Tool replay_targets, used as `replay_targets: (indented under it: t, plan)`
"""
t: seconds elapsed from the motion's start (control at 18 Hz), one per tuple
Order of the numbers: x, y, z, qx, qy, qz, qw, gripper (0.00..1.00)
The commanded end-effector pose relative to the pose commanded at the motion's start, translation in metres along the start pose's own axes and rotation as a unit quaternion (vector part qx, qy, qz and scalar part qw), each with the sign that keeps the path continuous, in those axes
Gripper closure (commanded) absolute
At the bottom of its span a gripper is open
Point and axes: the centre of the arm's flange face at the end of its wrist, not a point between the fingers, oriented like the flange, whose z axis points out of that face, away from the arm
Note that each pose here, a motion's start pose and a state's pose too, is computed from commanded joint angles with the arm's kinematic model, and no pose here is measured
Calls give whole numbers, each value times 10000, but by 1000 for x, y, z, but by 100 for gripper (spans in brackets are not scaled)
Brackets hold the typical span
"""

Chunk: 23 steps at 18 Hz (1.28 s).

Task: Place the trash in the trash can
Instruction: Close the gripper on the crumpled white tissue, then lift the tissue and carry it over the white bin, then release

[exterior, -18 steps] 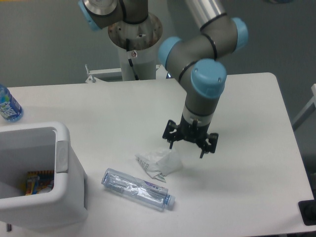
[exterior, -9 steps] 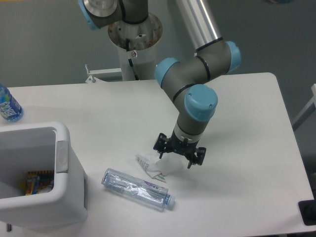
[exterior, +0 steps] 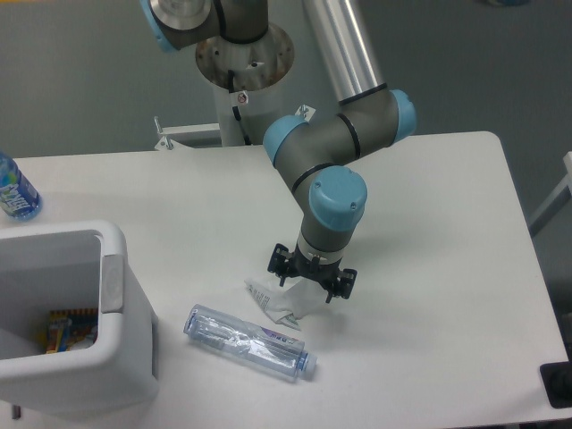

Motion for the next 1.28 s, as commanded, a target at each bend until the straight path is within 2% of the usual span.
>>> replay_targets:
  t: [0.06,0.11,0.28,0.33,0.61,0.89,1.0,1.17,1.28]
  plan:
    - [-1,-1,-1,-5,-16,-114,9999,78]
    - [-2,-1,-2,-19,-55,-159,9999,87]
    - [-4,-2,-5,-23,-115,-171,9998,94]
    - [-5,-4,-8,0,-135,-168,9998,100]
    - [-6,-2,-23,55,-191,-83,9998,100]
    - [-23,25,-64,93,-195,388,9990,100]
    - [-26,25,-83,195,-273,404,9986,100]
    - [-30,15,-129,763,-371,241,9961,100]
    - [-36,-3,-163,1355,-250,-181,9903,100]
